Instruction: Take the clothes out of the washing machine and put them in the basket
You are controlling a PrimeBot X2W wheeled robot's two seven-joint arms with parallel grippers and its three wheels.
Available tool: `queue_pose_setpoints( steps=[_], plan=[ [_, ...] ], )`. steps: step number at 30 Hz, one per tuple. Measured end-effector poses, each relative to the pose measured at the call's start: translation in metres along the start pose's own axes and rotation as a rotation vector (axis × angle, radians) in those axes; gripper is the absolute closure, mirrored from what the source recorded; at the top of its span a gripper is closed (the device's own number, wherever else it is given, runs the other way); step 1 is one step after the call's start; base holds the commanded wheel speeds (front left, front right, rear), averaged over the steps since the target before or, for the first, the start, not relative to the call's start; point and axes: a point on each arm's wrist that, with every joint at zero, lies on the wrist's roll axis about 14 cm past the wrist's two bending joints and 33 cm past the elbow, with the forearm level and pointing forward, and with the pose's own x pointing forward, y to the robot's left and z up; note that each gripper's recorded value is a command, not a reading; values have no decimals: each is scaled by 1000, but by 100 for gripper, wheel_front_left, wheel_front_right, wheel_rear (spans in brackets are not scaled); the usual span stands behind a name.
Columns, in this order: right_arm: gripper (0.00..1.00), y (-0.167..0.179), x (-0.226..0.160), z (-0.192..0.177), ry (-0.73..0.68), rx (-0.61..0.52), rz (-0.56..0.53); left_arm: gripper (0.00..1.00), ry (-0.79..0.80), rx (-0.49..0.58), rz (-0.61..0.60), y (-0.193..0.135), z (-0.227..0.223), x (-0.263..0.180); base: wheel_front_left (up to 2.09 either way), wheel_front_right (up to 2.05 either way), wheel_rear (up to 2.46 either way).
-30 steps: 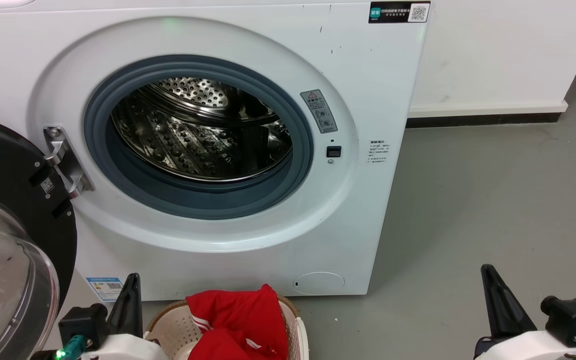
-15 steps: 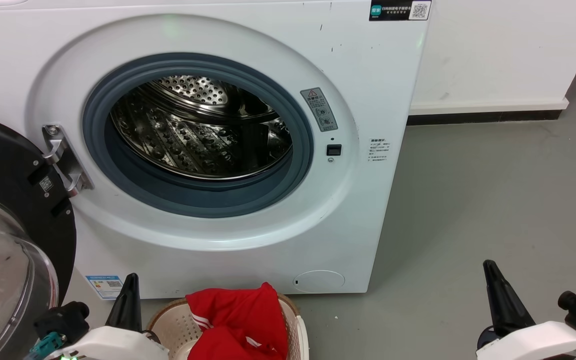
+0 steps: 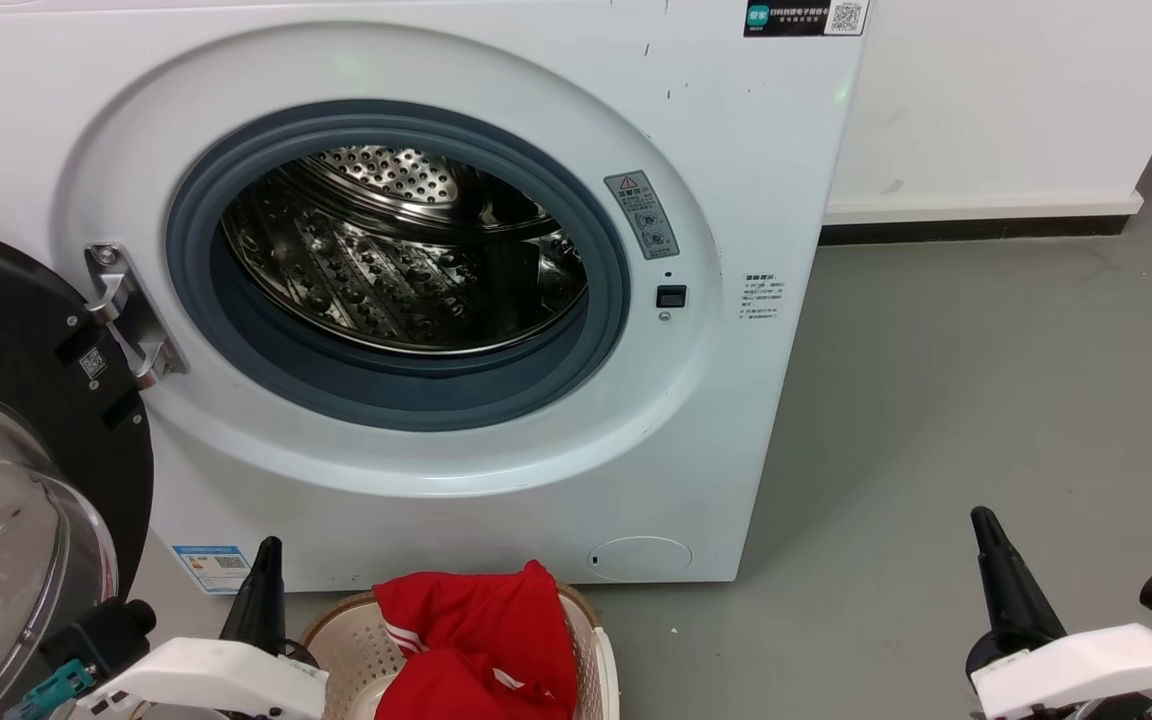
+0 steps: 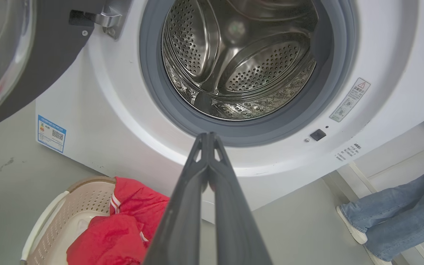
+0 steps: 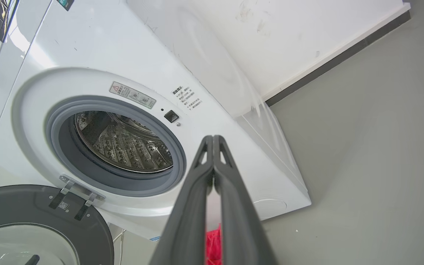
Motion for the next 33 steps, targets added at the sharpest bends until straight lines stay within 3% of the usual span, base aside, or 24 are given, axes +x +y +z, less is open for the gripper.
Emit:
queue_pose_setpoints(
  steps=[33],
  plan=[
    [100,-7,15,1,-5,401,-20,100,20,-433,-11,-1,-2,10,0,0,0]
  ],
)
